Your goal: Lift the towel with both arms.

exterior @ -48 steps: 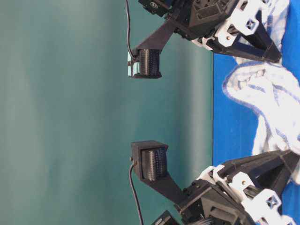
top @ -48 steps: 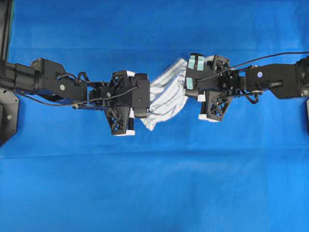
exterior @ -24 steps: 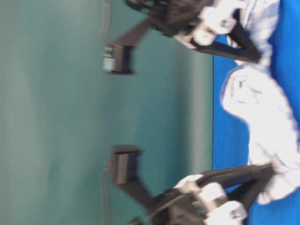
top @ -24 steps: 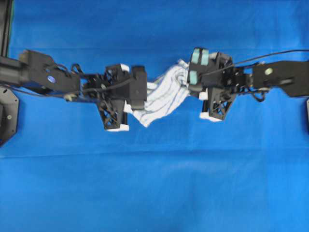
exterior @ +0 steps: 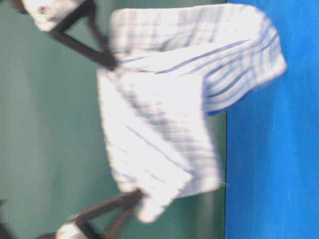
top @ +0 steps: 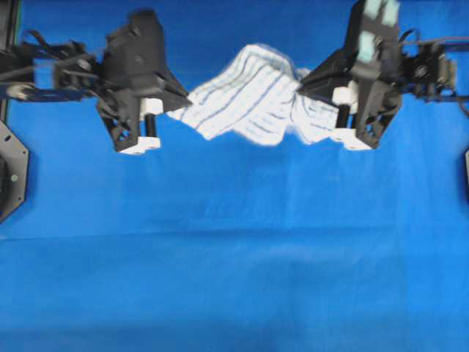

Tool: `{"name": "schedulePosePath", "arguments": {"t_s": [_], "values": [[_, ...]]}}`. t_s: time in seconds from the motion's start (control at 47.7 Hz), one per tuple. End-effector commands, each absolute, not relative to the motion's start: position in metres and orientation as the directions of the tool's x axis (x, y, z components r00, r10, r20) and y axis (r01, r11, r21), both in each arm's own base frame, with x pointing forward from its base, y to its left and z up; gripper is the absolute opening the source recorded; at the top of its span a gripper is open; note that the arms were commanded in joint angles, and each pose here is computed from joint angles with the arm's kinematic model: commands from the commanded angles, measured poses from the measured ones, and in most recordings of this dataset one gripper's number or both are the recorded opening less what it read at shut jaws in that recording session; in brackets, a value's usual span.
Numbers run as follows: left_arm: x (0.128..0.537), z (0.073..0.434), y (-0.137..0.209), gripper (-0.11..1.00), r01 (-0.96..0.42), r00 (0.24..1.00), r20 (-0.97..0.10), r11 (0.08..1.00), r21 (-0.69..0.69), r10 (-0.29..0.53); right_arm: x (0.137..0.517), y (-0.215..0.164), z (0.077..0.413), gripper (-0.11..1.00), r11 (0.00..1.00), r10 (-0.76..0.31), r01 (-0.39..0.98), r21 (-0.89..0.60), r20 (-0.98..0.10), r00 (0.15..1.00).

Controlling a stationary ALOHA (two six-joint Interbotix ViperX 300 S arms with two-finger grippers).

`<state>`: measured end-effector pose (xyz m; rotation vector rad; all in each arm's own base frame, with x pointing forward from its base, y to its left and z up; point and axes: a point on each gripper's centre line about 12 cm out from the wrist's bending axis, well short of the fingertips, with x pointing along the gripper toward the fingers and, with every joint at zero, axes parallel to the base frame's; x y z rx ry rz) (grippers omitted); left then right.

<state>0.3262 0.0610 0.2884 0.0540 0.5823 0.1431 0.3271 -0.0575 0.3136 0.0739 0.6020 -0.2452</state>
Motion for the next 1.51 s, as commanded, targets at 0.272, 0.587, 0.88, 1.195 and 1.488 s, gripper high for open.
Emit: {"name": "schedulePosePath", "arguments": {"t_s": [0.272, 0.587, 0.88, 1.195, 1.488], "values": [[0.313, 0.402, 0.060, 0.03, -0.105, 0.889, -0.428, 0.981, 0.160, 0.165, 0.316, -0.055, 0.434, 0.07, 0.967, -0.237, 0.253, -0.018, -0.412, 0.880], [0.313, 0.444, 0.060, 0.03, -0.098, 0.904, -0.393, 0.976, 0.195, 0.169, 0.312, -0.044, 0.472, 0.07, 0.975, -0.217, 0.217, -0.041, -0.360, 0.907], [0.312, 0.444, 0.059, 0.03, -0.096, 0.907, -0.385, 0.976, 0.197, 0.167, 0.313, -0.043, 0.468, 0.07, 0.976, -0.216, 0.212, -0.053, -0.377, 0.901], [0.309, 0.446, 0.054, 0.33, -0.092, 0.922, -0.354, 0.976, 0.196, 0.158, 0.318, -0.044, 0.461, 0.27, 0.976, -0.216, 0.211, -0.058, -0.406, 0.888], [0.304, 0.436, 0.051, 0.87, -0.083, 0.918, -0.367, 0.979, 0.186, 0.148, 0.321, -0.044, 0.450, 0.64, 0.975, -0.220, 0.215, -0.064, -0.445, 0.868]]}}
